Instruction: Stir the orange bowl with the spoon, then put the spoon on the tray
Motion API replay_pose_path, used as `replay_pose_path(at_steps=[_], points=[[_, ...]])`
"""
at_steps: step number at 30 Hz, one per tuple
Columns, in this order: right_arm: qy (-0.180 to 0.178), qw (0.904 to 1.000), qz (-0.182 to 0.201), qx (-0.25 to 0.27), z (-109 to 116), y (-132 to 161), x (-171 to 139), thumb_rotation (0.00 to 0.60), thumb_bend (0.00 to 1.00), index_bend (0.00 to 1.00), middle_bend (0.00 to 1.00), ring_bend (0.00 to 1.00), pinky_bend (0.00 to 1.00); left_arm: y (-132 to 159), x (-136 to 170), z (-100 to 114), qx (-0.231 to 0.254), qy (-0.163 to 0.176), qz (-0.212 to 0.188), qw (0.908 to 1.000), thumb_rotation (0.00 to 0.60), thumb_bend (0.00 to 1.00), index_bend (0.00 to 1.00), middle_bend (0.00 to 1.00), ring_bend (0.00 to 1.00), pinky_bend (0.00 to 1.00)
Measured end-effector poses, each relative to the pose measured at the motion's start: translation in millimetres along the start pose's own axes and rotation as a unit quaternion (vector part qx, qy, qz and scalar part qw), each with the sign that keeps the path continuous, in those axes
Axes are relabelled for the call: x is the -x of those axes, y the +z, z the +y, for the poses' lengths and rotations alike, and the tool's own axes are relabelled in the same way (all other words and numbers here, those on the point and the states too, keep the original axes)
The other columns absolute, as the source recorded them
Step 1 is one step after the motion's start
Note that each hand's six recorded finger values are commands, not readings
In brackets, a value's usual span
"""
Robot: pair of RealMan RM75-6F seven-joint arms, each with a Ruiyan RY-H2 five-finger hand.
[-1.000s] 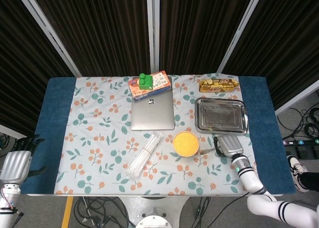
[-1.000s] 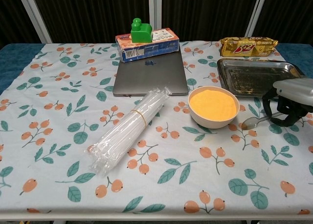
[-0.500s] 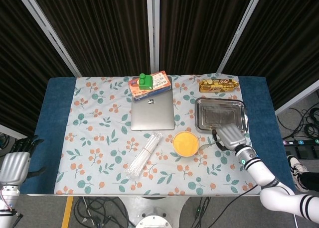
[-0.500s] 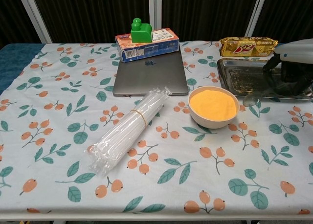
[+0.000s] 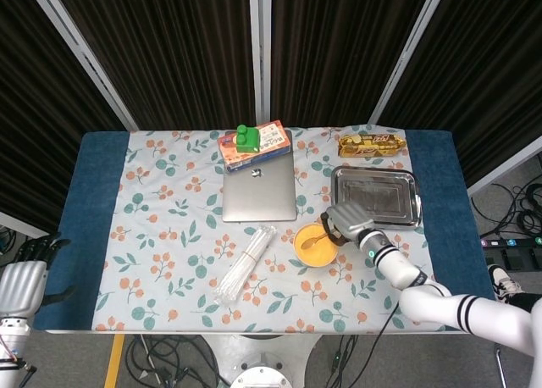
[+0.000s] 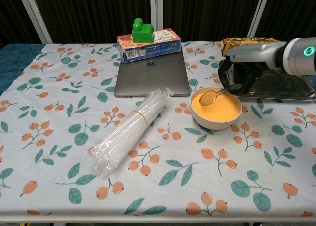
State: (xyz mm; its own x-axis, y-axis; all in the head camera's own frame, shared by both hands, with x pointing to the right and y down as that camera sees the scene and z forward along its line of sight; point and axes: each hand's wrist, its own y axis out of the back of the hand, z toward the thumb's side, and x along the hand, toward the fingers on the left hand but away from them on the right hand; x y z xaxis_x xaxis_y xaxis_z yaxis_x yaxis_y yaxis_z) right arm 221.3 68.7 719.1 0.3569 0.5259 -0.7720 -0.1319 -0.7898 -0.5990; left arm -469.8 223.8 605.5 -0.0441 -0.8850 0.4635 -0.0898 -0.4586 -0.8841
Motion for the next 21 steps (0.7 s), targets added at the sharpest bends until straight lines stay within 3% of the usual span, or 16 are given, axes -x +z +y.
replay_pose_path(at_steps=[4,9,16,21], points=[[-0.004,0.9998,-0.003,-0.018,-3,3,3,0.600,0.17,0.36,0.98,0.99,1.00,-1,1,-1,0.002,-0.001,0.001,1.0000,0.600,0.00,0.26,0.22,0.15,0.14],[-0.022,0.9993,-0.001,-0.030,1,7,-2,0.600,0.11,0.35,0.98,0.99,1.00,-1,0,-1,0.004,0.001,-0.001,1.0000,0.600,0.00,0.26,0.22,0.15,0.14],[-0.060,0.9943,0.026,-0.085,12,14,-11,0.600,0.27,0.54,0.98,1.00,1.00,0,1,-1,0.008,0.001,-0.003,1.0000,0.600,0.00,0.26,0.22,0.15,0.14],[-0.087,0.9827,0.050,-0.156,13,14,-18,0.600,0.29,0.56,0.98,1.00,1.00,2,1,0,0.009,0.000,-0.004,1.0000,0.600,0.00,0.26,0.22,0.15,0.14]])
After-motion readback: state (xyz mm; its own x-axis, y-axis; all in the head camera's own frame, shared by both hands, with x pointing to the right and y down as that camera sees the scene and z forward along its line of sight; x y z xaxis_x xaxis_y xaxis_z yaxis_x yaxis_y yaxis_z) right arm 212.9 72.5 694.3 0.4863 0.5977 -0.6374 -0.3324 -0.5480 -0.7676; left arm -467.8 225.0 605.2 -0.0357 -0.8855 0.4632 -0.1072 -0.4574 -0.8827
